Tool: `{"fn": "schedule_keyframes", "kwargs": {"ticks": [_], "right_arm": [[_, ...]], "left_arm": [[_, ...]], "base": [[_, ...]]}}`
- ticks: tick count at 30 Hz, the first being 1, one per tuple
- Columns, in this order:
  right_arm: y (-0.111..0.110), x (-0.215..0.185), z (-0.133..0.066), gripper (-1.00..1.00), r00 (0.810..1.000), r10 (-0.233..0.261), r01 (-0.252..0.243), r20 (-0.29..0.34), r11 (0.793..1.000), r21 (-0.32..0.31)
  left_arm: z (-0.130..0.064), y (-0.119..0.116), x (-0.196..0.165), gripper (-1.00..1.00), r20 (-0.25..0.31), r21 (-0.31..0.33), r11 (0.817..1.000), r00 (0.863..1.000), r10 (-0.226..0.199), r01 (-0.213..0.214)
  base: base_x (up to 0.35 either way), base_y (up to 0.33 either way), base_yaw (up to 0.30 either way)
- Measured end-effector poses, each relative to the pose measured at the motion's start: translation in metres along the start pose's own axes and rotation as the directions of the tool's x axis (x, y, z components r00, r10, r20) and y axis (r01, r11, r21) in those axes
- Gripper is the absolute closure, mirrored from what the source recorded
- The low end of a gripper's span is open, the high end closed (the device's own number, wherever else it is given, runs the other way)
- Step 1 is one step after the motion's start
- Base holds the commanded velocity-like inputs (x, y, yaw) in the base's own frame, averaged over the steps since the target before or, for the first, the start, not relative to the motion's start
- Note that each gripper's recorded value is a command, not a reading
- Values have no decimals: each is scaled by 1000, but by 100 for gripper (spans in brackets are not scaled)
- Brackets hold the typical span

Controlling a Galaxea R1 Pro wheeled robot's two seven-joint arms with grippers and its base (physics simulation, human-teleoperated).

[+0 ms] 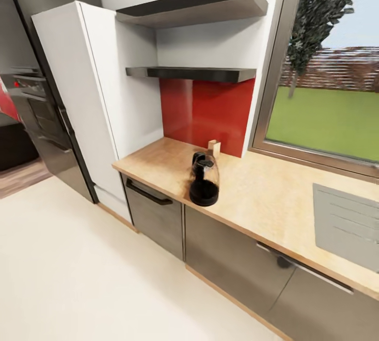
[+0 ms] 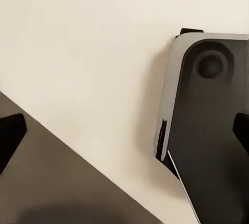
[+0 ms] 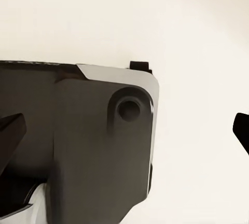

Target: Set up a coffee station on the kitchen countertop: keep the coffee maker on the countertop, move the bottle of coffee from the kitchen shelf to the counter next to the coffee maker, place a paper coffee filter on top of the coffee maker, put the saucer next to the coffee maker with the coffee cup on the saucer, and place the electric kettle next to the coffee maker.

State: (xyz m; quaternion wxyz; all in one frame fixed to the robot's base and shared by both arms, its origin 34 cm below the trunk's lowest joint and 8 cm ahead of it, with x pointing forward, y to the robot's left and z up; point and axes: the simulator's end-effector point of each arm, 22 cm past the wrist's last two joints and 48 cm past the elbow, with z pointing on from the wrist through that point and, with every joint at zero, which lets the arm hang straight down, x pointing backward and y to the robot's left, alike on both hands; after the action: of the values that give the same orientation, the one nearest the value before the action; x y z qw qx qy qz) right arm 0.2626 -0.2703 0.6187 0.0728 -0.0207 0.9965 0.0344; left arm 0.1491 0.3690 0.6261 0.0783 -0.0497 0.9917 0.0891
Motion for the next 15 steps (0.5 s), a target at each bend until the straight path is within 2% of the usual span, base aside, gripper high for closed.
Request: {"fn": "schedule_keyframes", "kwargs": {"ticks": [4,10,15], "right_arm": [[0,-1,0,-100,1000,0,0,4,1000,0],[0,-3,-1,-100,1000,-1,0,8,1000,1],[0,-4,-1,-100,1000,-1,1,10,1000,0]], "left_arm": [[0,0,-1,-100,3,0,1000,1000,-1,1],[0,0,-3,-100,9,1,1000,1000,-1,1],[0,0,-3,-100,9,1,1000,1000,-1,1]], "base": [[-113,169,-258],[-16,34,-259],[-2,3,-82]]}}
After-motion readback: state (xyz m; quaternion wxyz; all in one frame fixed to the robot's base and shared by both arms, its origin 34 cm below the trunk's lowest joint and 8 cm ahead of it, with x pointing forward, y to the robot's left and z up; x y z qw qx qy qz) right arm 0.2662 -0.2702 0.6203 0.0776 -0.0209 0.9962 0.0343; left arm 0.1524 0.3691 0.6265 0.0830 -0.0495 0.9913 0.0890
